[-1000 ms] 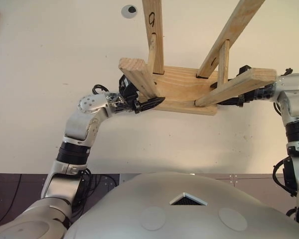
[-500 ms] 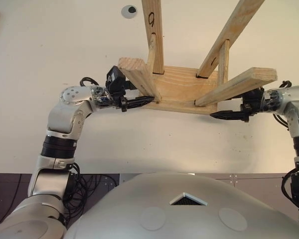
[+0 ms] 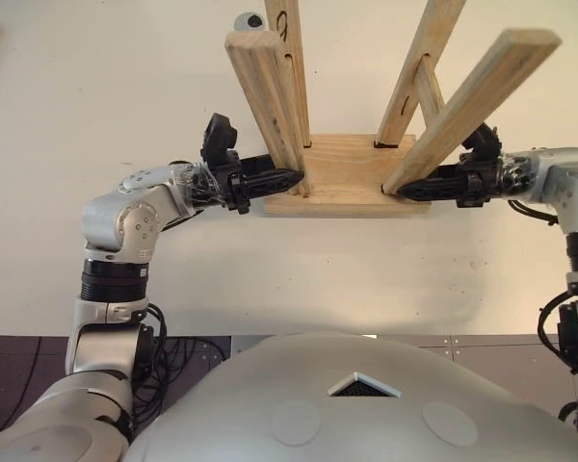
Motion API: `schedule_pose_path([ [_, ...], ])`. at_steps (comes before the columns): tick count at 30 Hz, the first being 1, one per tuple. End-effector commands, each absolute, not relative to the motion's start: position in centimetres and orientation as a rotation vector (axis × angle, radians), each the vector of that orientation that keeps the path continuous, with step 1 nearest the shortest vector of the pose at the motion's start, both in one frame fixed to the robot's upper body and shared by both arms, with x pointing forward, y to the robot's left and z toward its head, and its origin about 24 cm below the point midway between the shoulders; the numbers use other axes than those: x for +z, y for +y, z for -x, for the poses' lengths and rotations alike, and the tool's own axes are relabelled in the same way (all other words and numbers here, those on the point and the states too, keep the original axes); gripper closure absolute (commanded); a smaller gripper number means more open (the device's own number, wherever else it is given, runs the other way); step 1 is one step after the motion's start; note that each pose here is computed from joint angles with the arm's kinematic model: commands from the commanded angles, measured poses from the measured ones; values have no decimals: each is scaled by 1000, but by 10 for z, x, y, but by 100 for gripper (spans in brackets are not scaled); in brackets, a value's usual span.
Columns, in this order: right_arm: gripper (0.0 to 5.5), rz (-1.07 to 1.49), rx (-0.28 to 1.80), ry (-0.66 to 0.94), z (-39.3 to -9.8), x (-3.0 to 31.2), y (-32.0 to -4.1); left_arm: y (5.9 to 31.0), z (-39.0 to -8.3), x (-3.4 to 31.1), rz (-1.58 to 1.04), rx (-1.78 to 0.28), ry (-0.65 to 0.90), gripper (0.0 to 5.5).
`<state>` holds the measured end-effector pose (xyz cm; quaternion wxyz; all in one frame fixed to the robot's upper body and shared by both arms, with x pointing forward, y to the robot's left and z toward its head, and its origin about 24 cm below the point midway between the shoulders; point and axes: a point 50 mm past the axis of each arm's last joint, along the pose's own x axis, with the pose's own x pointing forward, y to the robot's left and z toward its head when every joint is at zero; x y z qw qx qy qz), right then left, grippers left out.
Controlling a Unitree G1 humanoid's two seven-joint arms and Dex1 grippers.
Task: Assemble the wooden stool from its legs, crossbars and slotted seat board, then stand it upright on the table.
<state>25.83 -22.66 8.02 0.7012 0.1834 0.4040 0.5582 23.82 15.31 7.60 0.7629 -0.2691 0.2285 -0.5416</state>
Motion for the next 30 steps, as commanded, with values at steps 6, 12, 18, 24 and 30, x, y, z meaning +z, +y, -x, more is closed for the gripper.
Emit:
schedule_pose_path([
  [6, 400, -744, 1197, 1090, -299, 119, -202, 154, -284, 98, 906, -825, 747, 339],
  [12, 341, -731, 1145, 1057, -313, 121, -209, 158, -294, 110, 952, -772, 752, 188],
  [18, 223, -807, 988, 906, -322, 117, -234, 189, -305, 117, 912, -606, 557, 160],
  [24, 223, -784, 799, 647, -324, 112, -271, 215, -296, 111, 452, -507, 210, 160],
  [30, 203, -321, 681, 268, -304, 113, -306, 235, -267, 82, 33, -687, 217, 137],
])
